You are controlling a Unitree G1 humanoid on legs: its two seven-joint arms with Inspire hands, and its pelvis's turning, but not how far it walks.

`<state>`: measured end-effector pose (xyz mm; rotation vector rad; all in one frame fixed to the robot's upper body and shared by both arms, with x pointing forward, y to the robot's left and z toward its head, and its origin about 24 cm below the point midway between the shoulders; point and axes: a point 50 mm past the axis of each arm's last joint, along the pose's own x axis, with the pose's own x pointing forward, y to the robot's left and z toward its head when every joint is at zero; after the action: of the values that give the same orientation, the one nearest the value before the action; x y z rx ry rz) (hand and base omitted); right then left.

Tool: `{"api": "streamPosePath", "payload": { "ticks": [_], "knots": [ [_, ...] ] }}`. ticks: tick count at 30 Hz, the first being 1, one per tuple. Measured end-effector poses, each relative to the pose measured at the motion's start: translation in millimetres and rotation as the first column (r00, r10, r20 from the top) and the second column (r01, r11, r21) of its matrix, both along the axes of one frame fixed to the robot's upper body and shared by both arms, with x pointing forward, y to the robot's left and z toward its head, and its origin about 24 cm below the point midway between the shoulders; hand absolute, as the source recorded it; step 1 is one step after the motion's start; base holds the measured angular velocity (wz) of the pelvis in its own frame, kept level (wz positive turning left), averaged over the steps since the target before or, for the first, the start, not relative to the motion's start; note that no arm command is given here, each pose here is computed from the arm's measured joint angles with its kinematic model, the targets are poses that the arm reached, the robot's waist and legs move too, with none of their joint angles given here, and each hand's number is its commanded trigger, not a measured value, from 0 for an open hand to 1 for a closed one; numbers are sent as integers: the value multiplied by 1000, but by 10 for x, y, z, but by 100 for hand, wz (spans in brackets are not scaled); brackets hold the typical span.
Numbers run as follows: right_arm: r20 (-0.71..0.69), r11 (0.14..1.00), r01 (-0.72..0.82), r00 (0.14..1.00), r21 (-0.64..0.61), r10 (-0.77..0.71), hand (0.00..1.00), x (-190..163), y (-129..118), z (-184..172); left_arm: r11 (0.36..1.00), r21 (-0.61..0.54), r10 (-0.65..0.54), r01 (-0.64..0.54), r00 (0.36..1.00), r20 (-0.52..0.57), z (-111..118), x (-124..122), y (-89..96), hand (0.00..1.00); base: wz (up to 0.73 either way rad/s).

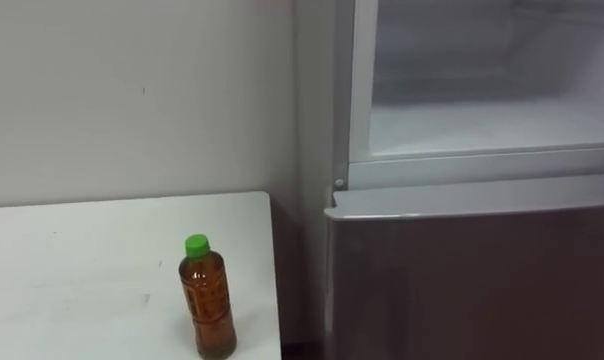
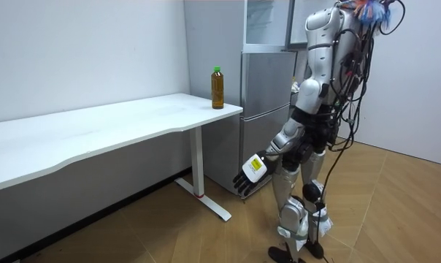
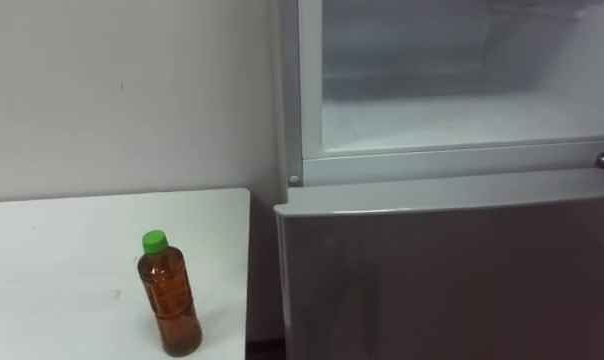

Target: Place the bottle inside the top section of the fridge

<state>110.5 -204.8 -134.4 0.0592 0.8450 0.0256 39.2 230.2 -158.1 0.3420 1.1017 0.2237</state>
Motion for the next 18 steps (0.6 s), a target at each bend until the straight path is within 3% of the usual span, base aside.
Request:
{"api": "streamPosePath", "payload": {
  "ticks": [4, 12, 18],
  "knots": [
    [70, 998, -66, 995, 24, 64, 0, 130, 119, 92, 1000, 3, 1, -1, 1000, -1, -1, 2, 2, 0, 0],
    [395, 979, -198, 904, 41, 166, 0, 637, 327, 679, 999, 21, -29, 29, 1000, 0, 11, 55, 34, 0, 0],
    [495, 967, -252, 846, 43, 199, 0, 767, 405, 904, 999, 30, -28, 29, 999, -25, 3, 21, 71, 0, -1]
  ]
}}
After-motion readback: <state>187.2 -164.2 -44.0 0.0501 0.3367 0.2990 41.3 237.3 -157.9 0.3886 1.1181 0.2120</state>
